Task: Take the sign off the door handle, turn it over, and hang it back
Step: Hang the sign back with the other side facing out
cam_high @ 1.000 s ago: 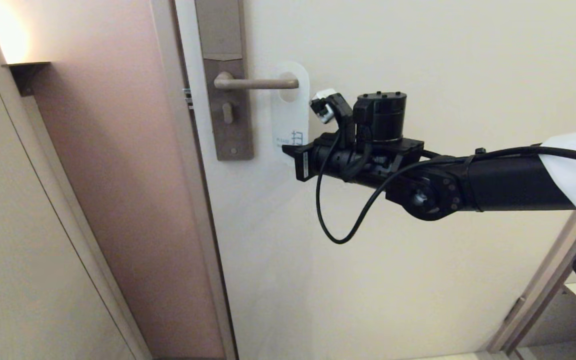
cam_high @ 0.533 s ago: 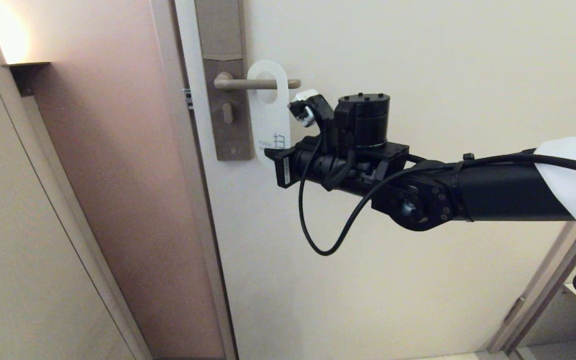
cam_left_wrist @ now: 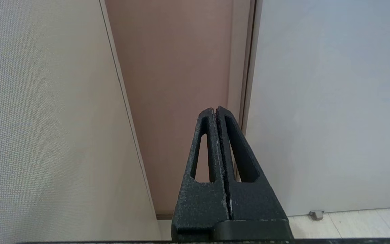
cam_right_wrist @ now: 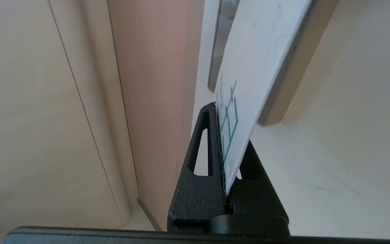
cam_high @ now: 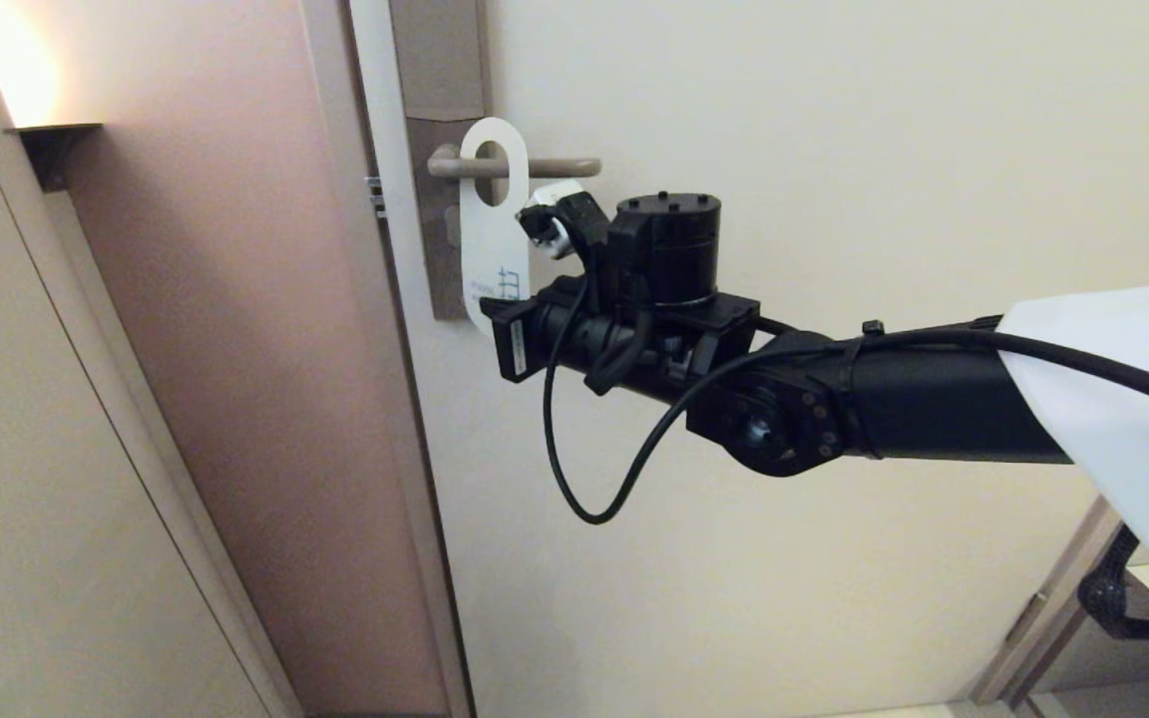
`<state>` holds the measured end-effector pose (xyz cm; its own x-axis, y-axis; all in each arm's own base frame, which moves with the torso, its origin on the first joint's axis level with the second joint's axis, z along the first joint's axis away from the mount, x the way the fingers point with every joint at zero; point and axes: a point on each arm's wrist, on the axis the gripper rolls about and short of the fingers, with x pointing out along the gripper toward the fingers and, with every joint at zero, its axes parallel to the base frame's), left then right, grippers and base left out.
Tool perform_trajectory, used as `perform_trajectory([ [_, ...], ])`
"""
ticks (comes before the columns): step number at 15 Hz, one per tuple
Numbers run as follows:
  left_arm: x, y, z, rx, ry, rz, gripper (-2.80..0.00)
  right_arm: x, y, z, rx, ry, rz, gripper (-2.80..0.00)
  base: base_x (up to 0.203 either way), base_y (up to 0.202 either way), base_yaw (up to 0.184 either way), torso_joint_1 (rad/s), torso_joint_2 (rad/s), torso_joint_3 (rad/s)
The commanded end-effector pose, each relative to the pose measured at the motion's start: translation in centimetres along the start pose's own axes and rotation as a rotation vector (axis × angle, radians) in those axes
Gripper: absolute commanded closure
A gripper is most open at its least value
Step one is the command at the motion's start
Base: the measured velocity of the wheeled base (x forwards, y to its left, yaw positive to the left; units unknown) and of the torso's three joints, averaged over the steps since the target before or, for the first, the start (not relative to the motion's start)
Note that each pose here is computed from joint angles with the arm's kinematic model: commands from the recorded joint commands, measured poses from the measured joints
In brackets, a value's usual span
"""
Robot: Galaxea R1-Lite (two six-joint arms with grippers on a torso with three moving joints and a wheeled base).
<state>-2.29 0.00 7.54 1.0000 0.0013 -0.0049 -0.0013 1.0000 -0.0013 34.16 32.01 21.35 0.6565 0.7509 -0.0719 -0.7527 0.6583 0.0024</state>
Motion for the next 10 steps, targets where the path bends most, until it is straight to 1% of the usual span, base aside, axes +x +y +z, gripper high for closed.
perform_trajectory([
  [1,0.01,0.00,-0.01,0.000,0.001,0.000,0.00,0.45,0.07,-0.76,0.000,0.014,0.004,0.00,0.000,0.000,0.000,0.000,0.00,0.000],
  [3,0.01,0.00,-0.01,0.000,0.001,0.000,0.00,0.49,0.06,-0.86,0.001,0.017,0.004,0.00,0.000,0.000,0.000,0.000,0.00,0.000],
  [4,0.01,0.00,-0.01,0.000,0.001,0.000,0.00,0.49,0.07,-0.90,0.001,0.018,0.005,-2.80,0.000,0.000,0.000,0.000,0.00,0.000],
  [8,0.01,0.00,-0.01,0.000,0.001,0.000,0.00,0.34,0.15,-1.21,0.005,0.033,0.008,-2.80,0.000,0.000,0.000,0.000,0.00,0.000],
  [10,0.01,0.00,-0.01,0.000,0.001,0.000,0.00,-0.37,0.56,-1.31,0.007,0.053,0.019,-2.80,0.000,0.000,0.000,0.000,0.00,0.000],
])
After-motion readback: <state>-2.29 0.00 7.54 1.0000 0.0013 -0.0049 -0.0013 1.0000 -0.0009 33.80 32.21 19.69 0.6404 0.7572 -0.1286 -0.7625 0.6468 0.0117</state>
